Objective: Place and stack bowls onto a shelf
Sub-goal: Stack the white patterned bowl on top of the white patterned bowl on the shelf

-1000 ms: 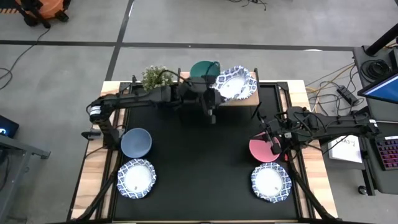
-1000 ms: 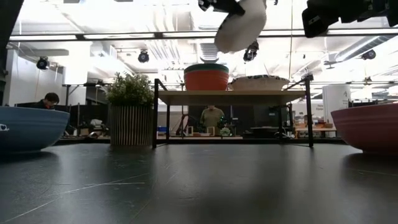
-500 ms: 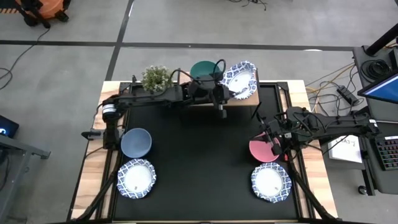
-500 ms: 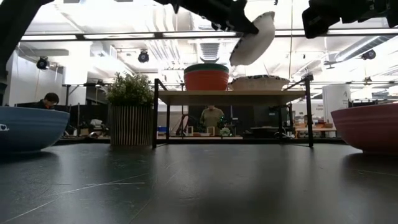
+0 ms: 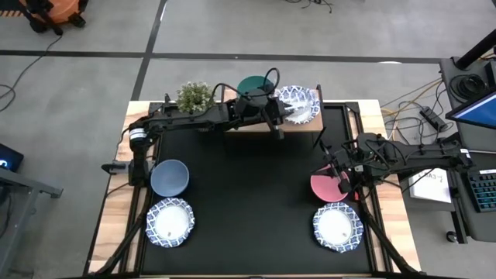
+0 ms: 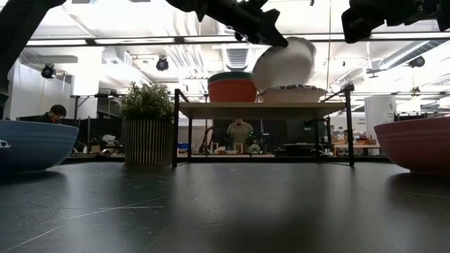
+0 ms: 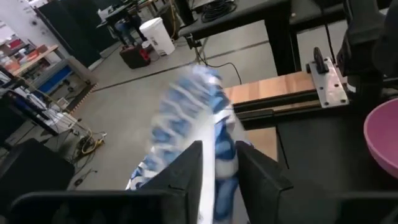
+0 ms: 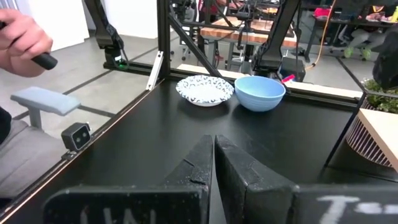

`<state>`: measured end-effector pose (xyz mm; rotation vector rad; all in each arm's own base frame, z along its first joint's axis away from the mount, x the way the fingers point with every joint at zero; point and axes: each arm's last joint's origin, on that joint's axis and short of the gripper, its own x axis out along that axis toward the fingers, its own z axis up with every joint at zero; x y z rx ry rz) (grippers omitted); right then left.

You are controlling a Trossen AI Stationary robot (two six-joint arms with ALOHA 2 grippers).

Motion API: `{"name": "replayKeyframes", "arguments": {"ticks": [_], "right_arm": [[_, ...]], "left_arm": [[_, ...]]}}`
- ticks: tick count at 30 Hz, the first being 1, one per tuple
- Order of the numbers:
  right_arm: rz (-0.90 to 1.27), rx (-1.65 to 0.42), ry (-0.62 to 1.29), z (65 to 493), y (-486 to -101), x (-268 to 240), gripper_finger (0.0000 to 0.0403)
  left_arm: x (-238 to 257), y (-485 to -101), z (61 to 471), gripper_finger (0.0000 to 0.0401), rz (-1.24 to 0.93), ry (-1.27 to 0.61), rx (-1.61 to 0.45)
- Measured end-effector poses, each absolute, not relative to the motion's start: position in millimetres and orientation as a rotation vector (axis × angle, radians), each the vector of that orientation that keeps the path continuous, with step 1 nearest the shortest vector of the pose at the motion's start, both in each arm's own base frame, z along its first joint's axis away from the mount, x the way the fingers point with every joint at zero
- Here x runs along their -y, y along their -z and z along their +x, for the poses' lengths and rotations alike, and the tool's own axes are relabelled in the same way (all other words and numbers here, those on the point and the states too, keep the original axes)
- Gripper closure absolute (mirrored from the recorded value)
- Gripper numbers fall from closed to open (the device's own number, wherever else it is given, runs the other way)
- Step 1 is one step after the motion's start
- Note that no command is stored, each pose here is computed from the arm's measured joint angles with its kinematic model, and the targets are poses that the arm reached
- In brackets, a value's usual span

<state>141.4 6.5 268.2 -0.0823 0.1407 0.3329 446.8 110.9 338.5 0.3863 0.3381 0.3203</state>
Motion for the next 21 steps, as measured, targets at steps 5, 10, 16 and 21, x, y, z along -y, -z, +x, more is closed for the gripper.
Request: {"name": "replayKeyframes", "arguments": {"ticks": [5,10,16,21], "right_arm": [[-0.082,-0.141,-0.333,141.4,-268.2,-6.5,0.0394],[-0.079,-0.141,-0.333,141.4,-268.2,-6.5,0.0394],[-0.074,-0.143,-0.333,141.3,-268.2,-6.5,0.0394],[-0.073,-0.143,-0.333,141.3,-268.2,-6.5,0.0394]], "left_arm": [[-110.9,-338.4,446.8,0.0283,0.379,-0.321,-0.337],[-108.6,-343.5,446.9,0.0254,0.350,-0.322,-0.327],[-90.5,-357.2,449.8,0.0251,0.334,-0.251,-0.267],[-103.1,-329.4,462.0,0.0264,0.317,-0.344,-0.337]]}}
